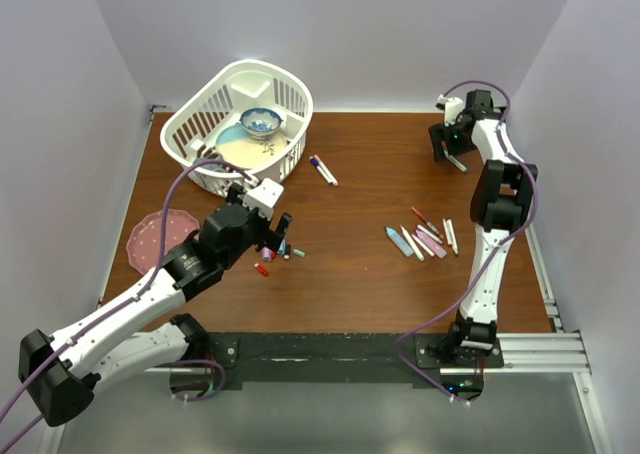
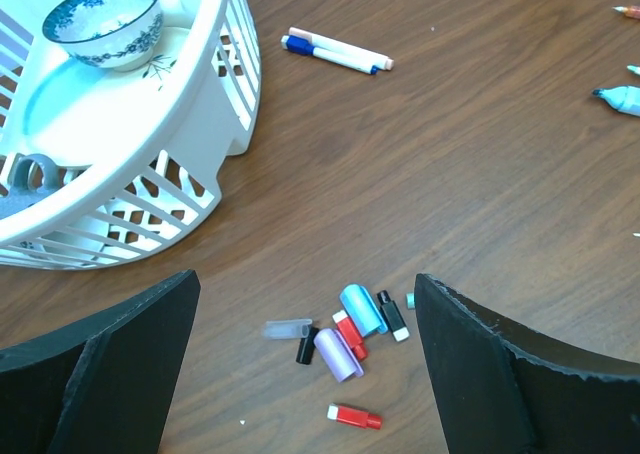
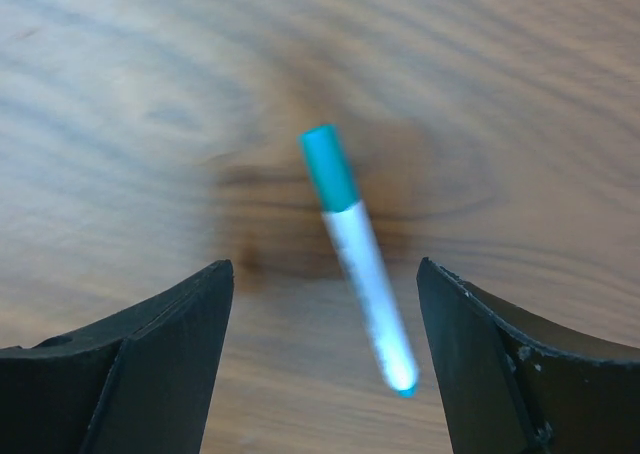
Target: Open the pen caps
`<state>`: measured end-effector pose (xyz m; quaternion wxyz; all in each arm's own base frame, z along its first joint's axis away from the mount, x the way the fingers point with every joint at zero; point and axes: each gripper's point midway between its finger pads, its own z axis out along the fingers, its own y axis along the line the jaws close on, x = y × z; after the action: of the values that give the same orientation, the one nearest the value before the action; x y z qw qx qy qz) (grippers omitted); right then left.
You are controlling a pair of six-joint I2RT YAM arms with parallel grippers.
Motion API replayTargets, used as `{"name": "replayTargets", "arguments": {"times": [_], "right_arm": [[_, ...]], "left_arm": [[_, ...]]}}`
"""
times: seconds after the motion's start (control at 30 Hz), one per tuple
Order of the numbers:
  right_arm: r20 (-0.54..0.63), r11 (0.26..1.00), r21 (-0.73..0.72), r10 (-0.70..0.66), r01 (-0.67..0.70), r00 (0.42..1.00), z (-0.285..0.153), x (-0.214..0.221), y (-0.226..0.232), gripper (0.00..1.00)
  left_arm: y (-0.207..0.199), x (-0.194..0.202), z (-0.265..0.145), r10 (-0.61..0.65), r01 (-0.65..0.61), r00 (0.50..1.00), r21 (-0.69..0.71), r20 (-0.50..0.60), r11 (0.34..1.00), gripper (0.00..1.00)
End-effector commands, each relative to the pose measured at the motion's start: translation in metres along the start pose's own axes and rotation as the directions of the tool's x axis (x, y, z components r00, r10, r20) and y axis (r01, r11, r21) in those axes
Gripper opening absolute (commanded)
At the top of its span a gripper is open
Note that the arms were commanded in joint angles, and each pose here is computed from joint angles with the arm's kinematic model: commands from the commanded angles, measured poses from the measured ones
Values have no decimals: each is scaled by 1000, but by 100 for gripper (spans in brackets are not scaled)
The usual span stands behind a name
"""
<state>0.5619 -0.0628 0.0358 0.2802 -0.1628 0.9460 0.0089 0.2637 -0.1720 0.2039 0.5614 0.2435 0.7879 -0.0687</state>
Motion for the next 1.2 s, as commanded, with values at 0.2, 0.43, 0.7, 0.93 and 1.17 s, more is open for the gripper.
{"name": "replayTargets", "arguments": {"times": [0.2,0.43,0.7,0.93,1.17], "right_arm": [[-53,999,-6,54,-54,997,13,14,-16,62],[-142,993,-92,57,-71,988,8,41,5,34],[-171,990,-101,82,-101,982,-13,64,22,0],[33,922,-283,287,-266,958,-80,34,82,0],[166,782,-576,399,-240,902,-165,0,145,0]], "left_arm": [[12,-6,10,-18,19,1000,-13,25,1000,94],[11,-5,10,-20,20,1000,-9,24,1000,94],[3,-8,10,-40,39,999,49,33,998,94],[-12,-17,11,-151,143,988,159,40,977,96],[-45,-27,25,-483,460,875,334,-14,823,100]]}}
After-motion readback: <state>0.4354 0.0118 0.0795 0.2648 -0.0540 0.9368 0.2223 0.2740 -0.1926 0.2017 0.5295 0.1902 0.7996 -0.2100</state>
